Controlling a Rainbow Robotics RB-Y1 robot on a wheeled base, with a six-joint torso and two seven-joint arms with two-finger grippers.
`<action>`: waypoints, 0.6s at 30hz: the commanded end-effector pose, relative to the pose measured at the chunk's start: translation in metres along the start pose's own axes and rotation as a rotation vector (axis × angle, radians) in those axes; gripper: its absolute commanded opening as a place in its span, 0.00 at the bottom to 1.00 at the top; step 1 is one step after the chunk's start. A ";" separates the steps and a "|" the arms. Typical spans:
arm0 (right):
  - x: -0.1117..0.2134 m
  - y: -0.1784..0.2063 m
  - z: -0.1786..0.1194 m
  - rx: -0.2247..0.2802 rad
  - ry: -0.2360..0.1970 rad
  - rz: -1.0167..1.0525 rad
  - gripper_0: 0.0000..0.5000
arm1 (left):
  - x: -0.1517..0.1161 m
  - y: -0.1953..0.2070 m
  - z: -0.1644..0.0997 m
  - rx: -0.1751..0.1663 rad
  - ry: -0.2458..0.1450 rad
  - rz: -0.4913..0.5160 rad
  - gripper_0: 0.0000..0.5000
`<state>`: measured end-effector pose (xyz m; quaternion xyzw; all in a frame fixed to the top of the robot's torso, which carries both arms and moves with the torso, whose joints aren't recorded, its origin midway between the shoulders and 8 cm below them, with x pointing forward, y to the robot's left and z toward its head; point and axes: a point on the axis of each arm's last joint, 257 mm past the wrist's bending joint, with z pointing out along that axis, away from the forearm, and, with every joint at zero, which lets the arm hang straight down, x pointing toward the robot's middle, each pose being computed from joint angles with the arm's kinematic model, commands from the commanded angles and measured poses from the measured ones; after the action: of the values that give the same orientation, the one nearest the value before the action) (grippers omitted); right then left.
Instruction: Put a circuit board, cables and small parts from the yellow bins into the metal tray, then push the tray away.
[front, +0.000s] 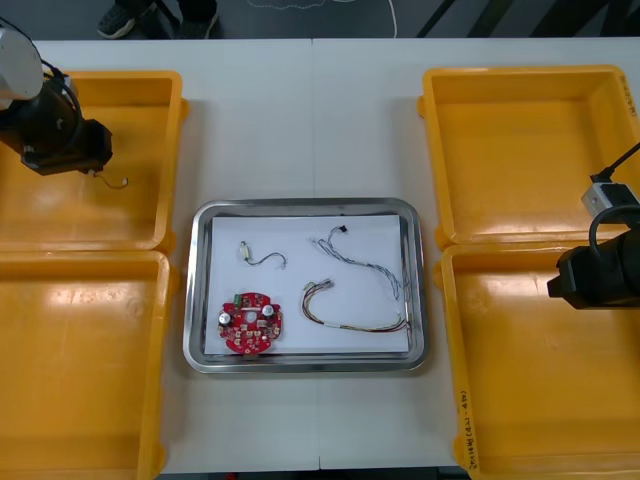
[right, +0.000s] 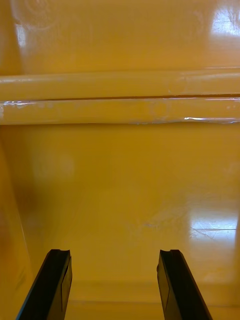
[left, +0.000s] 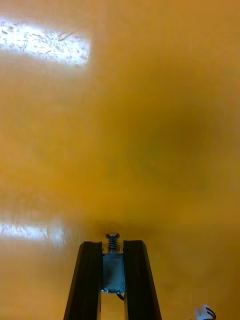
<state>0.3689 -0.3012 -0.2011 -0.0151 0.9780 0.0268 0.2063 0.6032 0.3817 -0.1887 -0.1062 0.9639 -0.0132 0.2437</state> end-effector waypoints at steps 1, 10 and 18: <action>-0.006 0.000 -0.008 -0.004 -0.039 -0.060 1.00 | -0.030 -0.008 -0.060 0.041 -0.050 -0.055 0.00; -0.006 0.000 -0.008 -0.004 -0.039 -0.068 1.00 | -0.023 -0.014 -0.129 0.037 -0.025 -0.002 0.00; -0.006 0.000 -0.008 -0.006 -0.042 -0.081 1.00 | -0.008 -0.028 -0.170 0.038 -0.010 0.045 0.00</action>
<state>0.3687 -0.3017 -0.2010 -0.0483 0.9769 0.0198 0.2074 0.5425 0.3400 -0.0712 -0.0220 0.9741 -0.0188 0.2243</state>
